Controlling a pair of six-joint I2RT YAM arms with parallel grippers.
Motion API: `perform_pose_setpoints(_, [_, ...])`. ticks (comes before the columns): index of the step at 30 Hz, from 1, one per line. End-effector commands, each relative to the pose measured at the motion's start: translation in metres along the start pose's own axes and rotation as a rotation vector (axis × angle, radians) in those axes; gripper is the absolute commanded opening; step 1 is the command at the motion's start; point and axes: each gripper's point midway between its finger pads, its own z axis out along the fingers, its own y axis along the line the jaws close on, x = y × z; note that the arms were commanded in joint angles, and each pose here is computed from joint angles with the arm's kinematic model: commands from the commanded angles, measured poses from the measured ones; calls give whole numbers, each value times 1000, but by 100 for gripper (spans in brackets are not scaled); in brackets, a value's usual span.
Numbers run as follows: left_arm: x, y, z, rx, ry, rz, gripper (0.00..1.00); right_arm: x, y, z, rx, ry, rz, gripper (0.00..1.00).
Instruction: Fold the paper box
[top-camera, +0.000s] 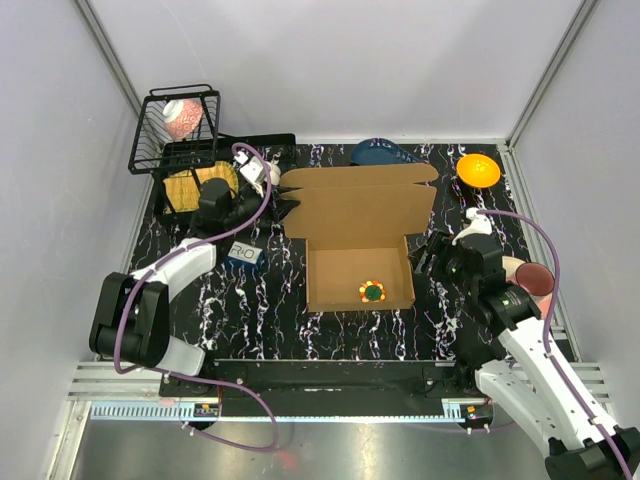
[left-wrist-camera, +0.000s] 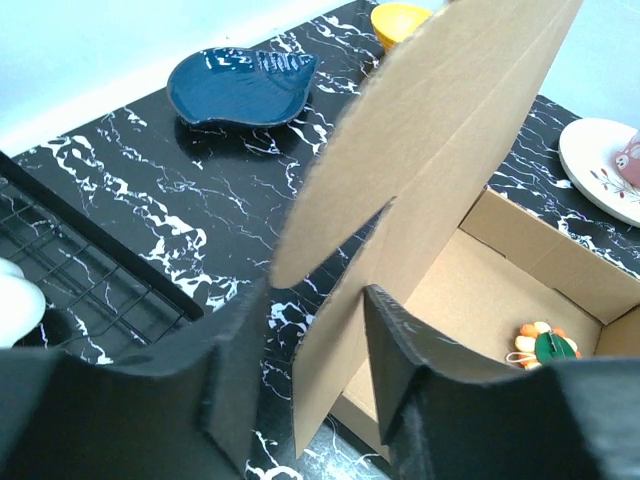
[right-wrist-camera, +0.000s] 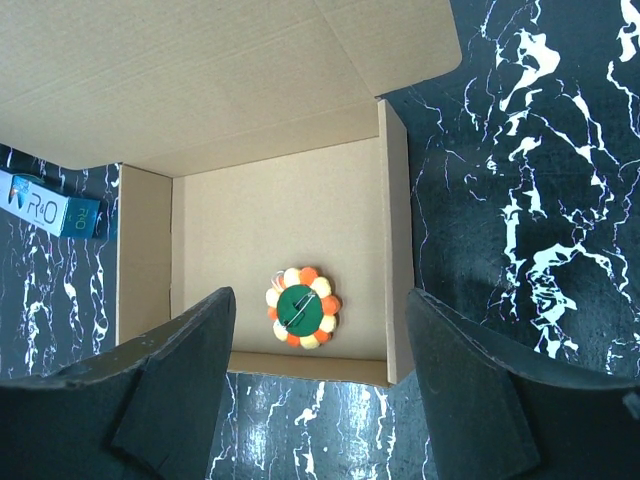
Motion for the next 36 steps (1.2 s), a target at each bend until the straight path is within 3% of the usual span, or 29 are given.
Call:
perform_pose_setpoints(1, [-21,-11,6,50,-79,55,41,-2,4,3,-20,-10,3,74])
perform_pose_setpoints(5, [-19,-13,5,50,-79,50,32,4,-19,10,101,-7,18,74])
perform_pose_setpoints(17, [-18,-20,2,35,-90,34,27,52,-52,75,256,123,117,74])
perform_pose_setpoints(23, [-14,-27,0,27,-90,5,24,59,-54,87,262,138,125,66])
perform_pose_setpoints(28, [-9,-35,-1,24,-79,-1,22,74,-56,93,253,171,146,52])
perform_pose_setpoints(31, [-4,-37,-3,19,-64,-1,24,77,-57,94,251,174,155,47])
perform_pose_setpoints(36, [-5,-34,-5,-4,-57,4,35,75,-56,93,245,166,156,46])
